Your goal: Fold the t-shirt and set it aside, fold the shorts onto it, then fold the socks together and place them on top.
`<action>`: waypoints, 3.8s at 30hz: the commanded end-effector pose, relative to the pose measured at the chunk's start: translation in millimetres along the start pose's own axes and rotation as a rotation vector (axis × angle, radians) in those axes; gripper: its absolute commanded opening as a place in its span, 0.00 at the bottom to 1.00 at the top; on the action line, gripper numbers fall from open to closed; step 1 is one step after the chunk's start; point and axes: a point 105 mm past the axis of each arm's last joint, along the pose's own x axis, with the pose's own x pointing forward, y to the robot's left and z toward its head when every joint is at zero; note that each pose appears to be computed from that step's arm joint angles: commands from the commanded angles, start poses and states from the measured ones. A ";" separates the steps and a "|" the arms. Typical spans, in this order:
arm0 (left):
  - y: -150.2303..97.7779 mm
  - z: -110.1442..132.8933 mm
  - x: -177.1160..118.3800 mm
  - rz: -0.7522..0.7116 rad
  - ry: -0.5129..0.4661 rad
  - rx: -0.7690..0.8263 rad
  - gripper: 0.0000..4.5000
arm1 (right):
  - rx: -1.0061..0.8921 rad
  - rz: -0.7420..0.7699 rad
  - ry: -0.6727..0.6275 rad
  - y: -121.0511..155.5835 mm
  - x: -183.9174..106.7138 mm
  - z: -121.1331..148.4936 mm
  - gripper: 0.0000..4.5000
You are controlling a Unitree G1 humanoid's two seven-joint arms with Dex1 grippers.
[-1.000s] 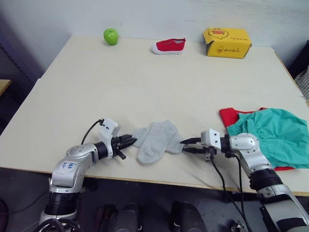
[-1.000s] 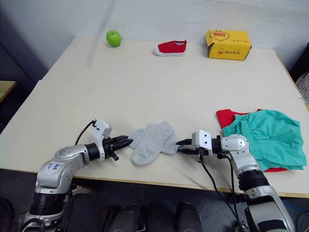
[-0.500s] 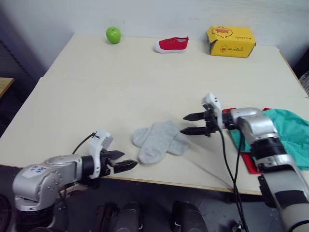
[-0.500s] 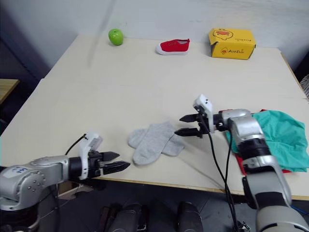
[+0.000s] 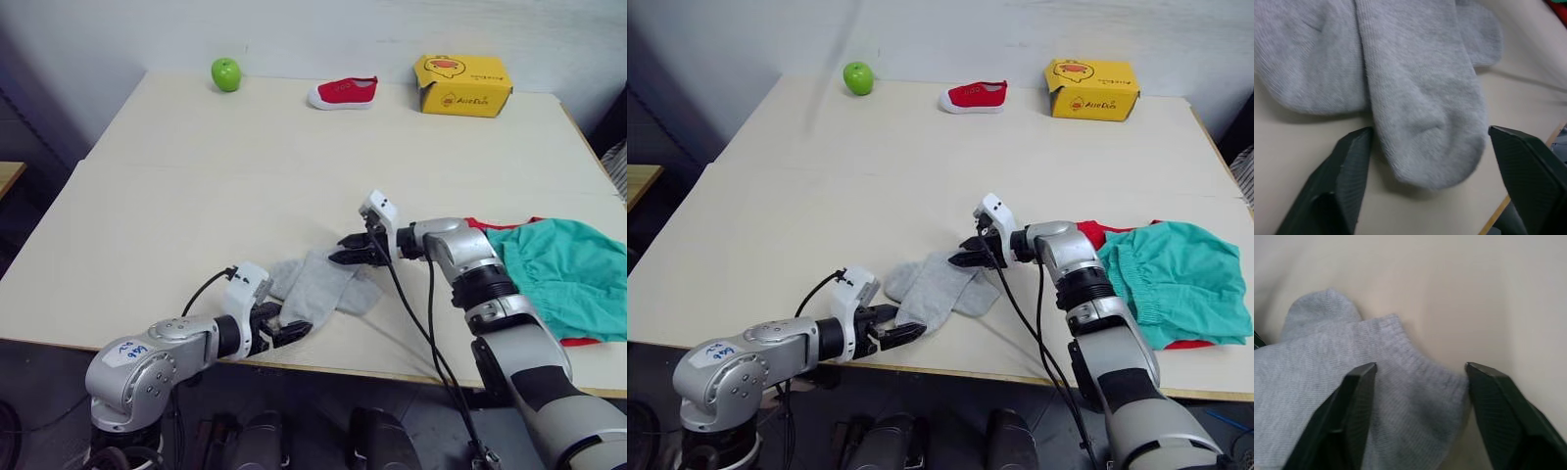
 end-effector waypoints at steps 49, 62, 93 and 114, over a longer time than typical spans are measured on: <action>77.2 93.8 -5.4 -0.468 0.190 0.427 0.01 | 0.125 -0.362 -0.399 100.9 -76.9 -61.7 0.00; 84.8 100.1 -1.0 -0.433 0.130 0.446 0.15 | 0.149 -0.383 -0.412 98.8 -78.0 -67.4 0.11; 55.0 30.0 28.3 -0.287 -0.203 0.446 0.01 | -0.069 -0.425 -0.406 63.9 -50.0 -71.5 0.00; 86.4 59.7 -44.7 -0.150 -0.075 -0.205 0.64 | -0.342 -0.042 -0.272 92.7 -11.5 -53.3 0.00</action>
